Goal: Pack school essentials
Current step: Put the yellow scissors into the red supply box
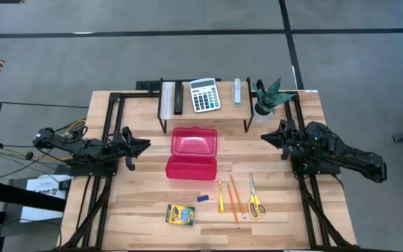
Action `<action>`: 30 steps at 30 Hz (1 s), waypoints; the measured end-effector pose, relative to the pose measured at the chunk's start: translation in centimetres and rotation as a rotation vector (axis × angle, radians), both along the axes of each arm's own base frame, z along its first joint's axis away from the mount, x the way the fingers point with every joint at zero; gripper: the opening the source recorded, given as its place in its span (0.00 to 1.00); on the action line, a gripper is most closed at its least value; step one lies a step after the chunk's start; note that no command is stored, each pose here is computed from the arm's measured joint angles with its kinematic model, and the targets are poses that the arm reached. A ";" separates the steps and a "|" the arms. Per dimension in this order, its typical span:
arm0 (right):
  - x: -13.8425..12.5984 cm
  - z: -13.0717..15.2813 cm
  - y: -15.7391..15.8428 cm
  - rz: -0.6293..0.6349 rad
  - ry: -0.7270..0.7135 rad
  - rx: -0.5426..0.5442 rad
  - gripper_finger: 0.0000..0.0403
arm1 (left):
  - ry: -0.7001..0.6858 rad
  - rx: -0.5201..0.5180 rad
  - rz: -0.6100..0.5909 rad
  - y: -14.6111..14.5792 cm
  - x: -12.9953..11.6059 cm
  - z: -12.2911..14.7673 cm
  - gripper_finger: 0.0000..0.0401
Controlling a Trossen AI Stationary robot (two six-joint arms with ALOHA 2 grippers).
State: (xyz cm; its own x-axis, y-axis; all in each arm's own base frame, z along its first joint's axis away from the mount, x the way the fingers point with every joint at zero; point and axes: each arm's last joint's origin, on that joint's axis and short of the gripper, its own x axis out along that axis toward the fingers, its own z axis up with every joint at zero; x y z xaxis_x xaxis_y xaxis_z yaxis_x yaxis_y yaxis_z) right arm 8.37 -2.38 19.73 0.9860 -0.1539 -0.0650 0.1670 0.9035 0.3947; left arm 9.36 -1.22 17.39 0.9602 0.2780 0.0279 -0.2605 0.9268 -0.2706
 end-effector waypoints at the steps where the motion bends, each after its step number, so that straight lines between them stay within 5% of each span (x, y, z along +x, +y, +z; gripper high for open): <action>1: 0.0 0.0 0.0 -0.001 0.000 0.000 0.09 | -0.002 -0.001 0.004 0.0 0.0 0.0 0.15; 9: 0.0 0.0 0.0 0.001 -0.008 0.019 0.09 | -0.045 -0.016 0.019 0.1 0.0 0.4 0.16; 14: -0.1 0.8 0.1 0.000 -0.052 0.034 0.12 | -0.113 -0.042 0.028 0.1 -0.1 1.1 0.30; 22: -0.8 5.3 0.5 0.044 -0.074 0.023 0.23 | -0.250 -0.075 -0.035 0.0 -0.3 2.4 0.59; 30: 0.2 9.9 1.2 0.155 0.043 0.067 0.39 | -0.377 -0.077 -0.151 -0.2 -0.7 3.5 0.65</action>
State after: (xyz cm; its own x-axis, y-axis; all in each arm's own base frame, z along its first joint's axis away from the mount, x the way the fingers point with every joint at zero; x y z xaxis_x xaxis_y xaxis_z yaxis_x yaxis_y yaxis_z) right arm 8.58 -1.23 29.65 0.9936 0.0056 -0.1125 0.0460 0.8916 0.4506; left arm 8.68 -1.43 20.91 0.9171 0.1493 0.3697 0.0079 0.9202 -0.3913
